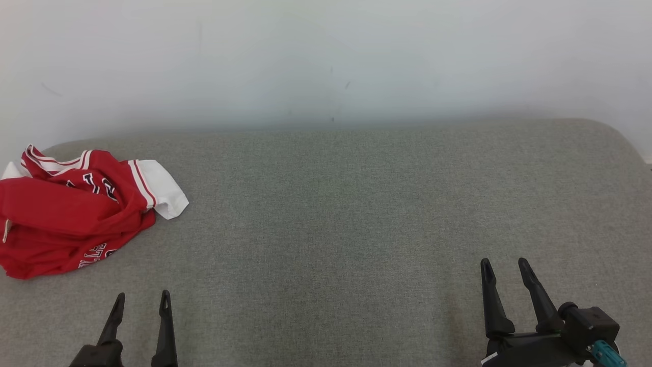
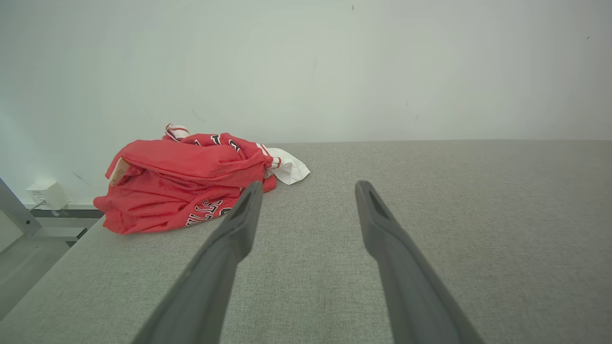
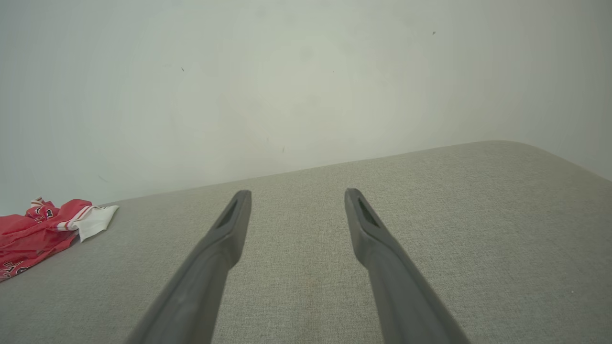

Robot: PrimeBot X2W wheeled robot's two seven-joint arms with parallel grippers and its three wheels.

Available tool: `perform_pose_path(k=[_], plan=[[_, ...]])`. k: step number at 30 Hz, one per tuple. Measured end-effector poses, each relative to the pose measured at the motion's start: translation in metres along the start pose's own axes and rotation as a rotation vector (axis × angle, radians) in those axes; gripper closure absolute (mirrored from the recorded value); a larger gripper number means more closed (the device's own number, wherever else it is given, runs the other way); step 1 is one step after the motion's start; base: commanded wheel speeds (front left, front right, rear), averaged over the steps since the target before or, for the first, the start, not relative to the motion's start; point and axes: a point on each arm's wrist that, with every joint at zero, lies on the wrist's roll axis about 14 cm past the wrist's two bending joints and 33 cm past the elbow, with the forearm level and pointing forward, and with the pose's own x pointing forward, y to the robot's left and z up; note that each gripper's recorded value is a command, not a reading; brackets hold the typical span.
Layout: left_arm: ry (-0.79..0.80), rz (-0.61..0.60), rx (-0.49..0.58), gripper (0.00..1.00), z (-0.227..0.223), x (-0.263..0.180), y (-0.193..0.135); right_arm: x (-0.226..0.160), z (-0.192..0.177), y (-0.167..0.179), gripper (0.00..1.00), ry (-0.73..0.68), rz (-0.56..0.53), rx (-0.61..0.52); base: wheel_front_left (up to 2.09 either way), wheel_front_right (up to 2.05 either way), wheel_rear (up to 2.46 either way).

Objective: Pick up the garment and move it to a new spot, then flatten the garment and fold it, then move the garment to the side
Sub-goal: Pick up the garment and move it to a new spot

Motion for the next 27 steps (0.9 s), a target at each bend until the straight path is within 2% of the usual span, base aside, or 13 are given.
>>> perform_pose_path(k=[13, 27], plan=[[0.006, 0.001, -0.005, 0.0, -0.002, -0.003, 0.0, 0.001, -0.002, 0.001, 0.0, 0.008, 0.004, -0.001, 0.0, 0.0, 0.0], [0.007, 0.111, 0.004, 0.0, 0.001, -0.027, 0.037, 0.015, -0.016, 0.038, 0.0, 0.044, 0.113, 0.027, 0.0, 0.0, 0.0]])
